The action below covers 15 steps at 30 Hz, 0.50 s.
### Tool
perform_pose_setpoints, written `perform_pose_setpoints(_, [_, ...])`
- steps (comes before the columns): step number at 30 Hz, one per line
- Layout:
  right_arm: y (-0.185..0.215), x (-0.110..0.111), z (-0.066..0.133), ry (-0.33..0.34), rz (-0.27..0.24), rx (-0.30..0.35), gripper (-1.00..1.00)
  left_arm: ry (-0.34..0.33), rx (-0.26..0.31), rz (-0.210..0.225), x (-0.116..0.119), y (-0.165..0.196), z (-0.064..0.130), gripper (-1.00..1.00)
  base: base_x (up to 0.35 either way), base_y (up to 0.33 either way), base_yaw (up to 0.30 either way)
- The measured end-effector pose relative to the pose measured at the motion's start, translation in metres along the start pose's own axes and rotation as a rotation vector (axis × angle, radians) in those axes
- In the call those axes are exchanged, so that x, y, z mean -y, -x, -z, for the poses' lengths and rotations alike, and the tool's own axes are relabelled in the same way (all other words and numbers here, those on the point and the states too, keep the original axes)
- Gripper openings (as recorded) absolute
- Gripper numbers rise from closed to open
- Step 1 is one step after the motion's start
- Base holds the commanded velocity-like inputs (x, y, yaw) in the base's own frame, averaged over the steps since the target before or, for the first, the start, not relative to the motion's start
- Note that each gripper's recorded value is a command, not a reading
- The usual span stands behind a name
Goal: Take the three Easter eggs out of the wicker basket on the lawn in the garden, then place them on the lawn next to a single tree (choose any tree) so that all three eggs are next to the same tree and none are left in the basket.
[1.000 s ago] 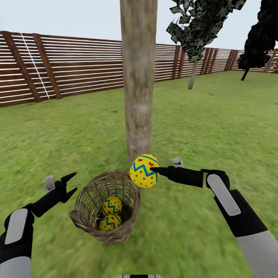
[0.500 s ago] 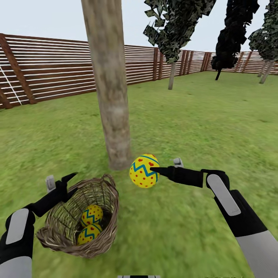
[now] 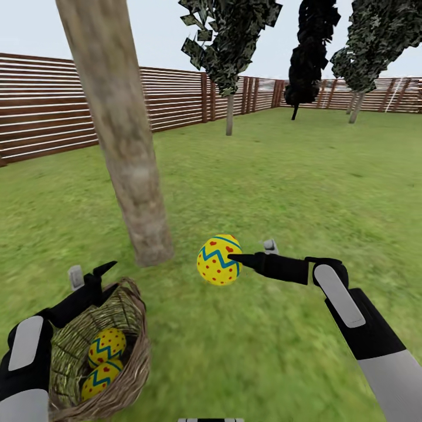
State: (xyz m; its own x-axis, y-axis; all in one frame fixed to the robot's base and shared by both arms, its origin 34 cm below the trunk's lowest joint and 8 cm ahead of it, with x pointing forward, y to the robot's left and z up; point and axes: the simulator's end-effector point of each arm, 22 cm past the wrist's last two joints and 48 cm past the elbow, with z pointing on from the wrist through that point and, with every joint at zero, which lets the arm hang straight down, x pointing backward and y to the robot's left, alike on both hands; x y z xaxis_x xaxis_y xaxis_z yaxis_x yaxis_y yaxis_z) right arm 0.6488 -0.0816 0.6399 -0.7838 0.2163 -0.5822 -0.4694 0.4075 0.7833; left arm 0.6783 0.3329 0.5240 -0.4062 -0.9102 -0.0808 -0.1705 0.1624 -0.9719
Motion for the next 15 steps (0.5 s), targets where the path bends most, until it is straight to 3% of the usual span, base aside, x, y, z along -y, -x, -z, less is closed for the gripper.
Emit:
perform_pose_setpoints(9, [-0.0001, 0.0001, 0.0000, -0.001, 0.000, -0.001, -1.00, -0.001, 0.001, -0.002, 0.0008, 0.0004, 0.0002, 1.00, 0.000, -0.244, -0.292])
perform_pose_setpoints(15, [-0.0002, 0.0000, -0.0002, 0.000, -0.001, -0.001, -1.00, -0.001, 0.001, -0.002, 0.0006, 0.0004, 0.0003, 1.00, 0.000, -0.244, -0.046])
